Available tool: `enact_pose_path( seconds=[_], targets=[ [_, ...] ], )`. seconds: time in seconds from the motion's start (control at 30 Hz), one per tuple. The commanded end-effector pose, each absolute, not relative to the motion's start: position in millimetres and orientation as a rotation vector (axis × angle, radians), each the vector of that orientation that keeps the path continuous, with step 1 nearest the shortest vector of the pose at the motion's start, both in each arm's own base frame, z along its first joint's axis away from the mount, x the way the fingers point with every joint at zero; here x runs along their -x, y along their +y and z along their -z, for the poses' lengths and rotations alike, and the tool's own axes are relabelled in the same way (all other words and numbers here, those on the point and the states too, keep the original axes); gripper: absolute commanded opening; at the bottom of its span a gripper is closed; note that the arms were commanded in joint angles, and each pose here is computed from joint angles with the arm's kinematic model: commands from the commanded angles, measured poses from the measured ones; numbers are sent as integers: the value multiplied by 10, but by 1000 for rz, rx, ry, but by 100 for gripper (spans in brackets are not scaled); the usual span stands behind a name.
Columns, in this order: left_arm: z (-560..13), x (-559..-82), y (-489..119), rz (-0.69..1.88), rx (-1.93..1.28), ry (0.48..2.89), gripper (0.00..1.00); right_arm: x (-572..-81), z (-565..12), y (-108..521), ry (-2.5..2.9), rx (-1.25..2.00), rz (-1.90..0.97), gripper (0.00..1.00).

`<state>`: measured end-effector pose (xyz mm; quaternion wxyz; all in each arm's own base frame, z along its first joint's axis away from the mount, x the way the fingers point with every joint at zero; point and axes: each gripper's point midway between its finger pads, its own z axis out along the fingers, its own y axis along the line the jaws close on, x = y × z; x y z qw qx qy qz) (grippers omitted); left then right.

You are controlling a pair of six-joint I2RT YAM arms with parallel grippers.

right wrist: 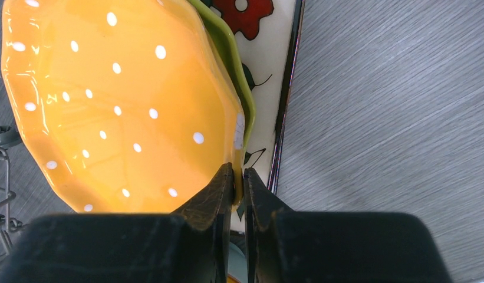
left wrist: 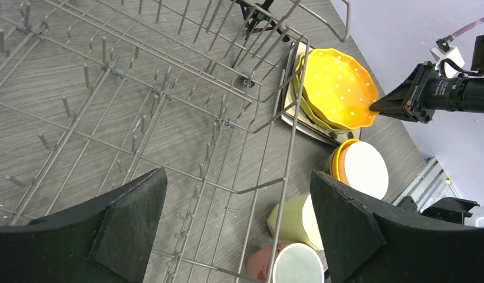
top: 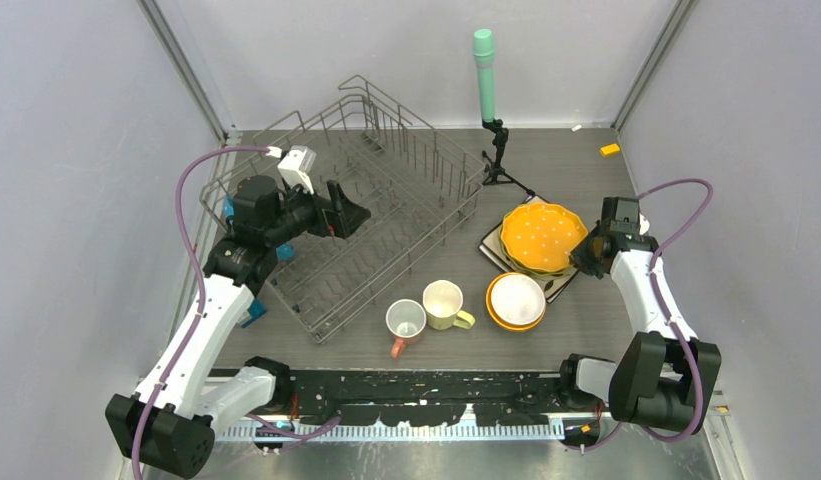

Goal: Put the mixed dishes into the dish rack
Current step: Pick up the plate at the center of the board.

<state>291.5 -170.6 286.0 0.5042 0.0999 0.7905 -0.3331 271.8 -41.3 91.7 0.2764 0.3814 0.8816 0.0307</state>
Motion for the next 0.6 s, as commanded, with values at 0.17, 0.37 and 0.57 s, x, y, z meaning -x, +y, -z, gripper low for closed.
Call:
enact_pose_path(
  seconds=[0.17, 0.37, 0.57],
  targets=[
    [-2913, -2915, -1706, 796, -255, 1876, 94, -2652, -896, -511, 2343, -1051, -3, 2],
    [-2925, -2908, -1705, 797, -254, 1873, 94, -2638, -818, -526, 2343, -1065, 11, 11],
    [-2922, -2904, -1704, 799, -251, 1874, 94, -2696, -769, -495, 2325, -1068, -25, 25]
  ],
)
